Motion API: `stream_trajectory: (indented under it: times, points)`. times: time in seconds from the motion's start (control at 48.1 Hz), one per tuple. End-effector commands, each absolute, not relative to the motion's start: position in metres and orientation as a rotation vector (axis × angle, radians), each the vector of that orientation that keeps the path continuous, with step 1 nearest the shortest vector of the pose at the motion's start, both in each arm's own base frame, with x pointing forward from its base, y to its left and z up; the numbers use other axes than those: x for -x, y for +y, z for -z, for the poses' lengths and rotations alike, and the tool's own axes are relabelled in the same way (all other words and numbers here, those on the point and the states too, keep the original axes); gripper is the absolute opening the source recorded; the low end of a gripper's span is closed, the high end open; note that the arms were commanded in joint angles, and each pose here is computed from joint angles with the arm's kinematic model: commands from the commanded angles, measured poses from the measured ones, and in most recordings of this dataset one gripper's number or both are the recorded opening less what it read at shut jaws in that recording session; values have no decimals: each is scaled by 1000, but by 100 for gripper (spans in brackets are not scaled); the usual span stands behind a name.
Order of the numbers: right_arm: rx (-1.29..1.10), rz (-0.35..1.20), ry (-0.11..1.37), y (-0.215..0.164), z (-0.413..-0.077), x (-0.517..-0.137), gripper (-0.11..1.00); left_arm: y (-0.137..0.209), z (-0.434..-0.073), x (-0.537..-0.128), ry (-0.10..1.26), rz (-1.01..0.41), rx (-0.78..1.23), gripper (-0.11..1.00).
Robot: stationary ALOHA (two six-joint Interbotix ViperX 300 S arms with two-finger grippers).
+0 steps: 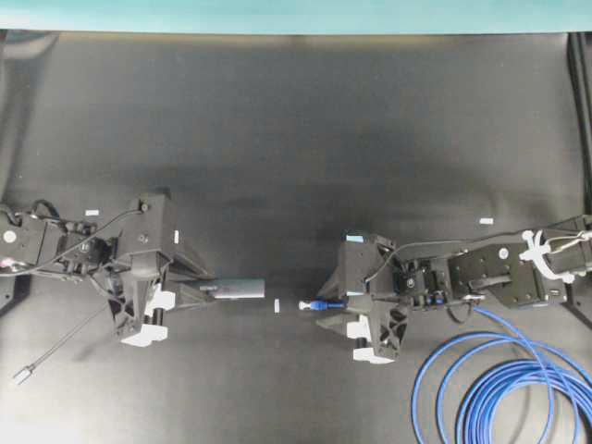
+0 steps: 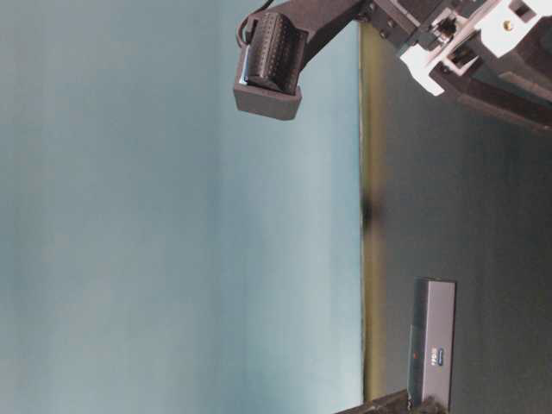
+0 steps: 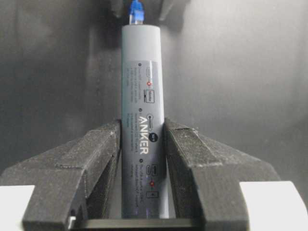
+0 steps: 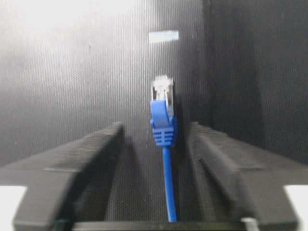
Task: Insert the LAN cable into the hub.
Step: 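Move the right gripper to the blue cable plug and grasp it, then bring the plug and hub together, aligning plug with hub port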
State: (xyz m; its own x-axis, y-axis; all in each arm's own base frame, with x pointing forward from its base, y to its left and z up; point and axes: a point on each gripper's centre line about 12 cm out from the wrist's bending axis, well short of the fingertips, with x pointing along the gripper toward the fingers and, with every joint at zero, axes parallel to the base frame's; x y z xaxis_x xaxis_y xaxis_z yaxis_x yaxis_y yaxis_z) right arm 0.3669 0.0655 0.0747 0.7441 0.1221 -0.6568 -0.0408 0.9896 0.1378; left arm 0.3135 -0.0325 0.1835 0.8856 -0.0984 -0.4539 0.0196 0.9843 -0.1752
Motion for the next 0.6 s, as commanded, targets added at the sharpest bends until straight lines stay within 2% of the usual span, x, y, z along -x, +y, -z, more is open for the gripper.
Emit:
stream_trajectory:
  times: [0.0, 0.062, 0.104, 0.229, 0.457, 0.582]
  points:
    - [-122, -88, 717, 65, -75, -368, 31, -33, -189, -315, 458, 67, 168, 28]
    - [-125, -87, 716, 65, -75, -366, 18, -33, -189, -314, 462, 66, 167, 28]
    - [-127, -85, 716, 65, -75, -365, 14, -33, -189, -314, 461, 67, 166, 28]
    - [-157, -66, 692, 60, -87, -368, 14, -33, -187, -313, 472, 68, 155, 28]
    - [-187, -41, 586, 47, -139, -384, 14, -33, -188, -314, 473, 82, 89, 28]
    - [-191, -39, 549, 45, -154, -389, 14, -33, -191, -317, 465, 85, 75, 28]
